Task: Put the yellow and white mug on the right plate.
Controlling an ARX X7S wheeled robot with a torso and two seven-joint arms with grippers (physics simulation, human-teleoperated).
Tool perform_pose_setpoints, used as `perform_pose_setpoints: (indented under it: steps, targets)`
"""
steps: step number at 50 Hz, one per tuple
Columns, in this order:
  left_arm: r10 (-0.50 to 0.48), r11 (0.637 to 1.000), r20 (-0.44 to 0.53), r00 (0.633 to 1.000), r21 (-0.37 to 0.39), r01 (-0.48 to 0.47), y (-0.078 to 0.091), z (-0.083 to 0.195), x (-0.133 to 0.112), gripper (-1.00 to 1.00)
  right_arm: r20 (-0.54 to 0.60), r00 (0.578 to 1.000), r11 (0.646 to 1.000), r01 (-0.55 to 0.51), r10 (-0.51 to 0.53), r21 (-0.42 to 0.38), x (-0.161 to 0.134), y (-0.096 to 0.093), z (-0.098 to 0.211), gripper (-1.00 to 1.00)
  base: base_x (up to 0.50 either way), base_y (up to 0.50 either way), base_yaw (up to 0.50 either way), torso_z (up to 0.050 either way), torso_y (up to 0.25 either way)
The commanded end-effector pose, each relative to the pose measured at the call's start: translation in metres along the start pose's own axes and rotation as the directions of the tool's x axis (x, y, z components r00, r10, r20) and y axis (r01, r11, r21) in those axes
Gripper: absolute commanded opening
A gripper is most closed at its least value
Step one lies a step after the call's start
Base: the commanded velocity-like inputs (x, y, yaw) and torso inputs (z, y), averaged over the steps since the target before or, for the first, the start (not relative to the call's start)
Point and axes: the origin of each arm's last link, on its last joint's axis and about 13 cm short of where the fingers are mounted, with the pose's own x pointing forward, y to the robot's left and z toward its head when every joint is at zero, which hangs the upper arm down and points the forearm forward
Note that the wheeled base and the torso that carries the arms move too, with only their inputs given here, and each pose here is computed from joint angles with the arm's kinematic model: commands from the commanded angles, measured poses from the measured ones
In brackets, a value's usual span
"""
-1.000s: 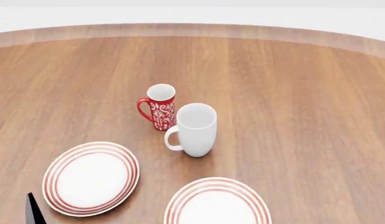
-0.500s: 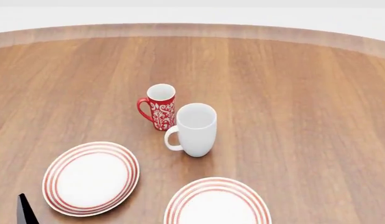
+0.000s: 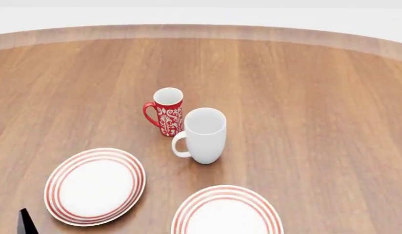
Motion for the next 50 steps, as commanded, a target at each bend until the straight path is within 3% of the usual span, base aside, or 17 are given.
perform_pose_setpoints:
  steps: [1,50]
  targets:
    - [-0.007,1.0,0.009,1.0,0.016,0.006,0.0,-0.001,0.001,1.0,-0.001,0.999,0.999,-0.032,0.032,-0.02,0.01,0.008,-0.008,1.0,0.0,0.0,0.0,0.0,0.0]
    - [-0.031,0.999,-0.007,1.0,0.024,0.031,0.001,0.011,0.006,1.0,-0.04,0.999,1.0,-0.014,0.014,-0.018,0.027,0.04,-0.037,1.0,0.0,0.0,0.0,0.0,0.0]
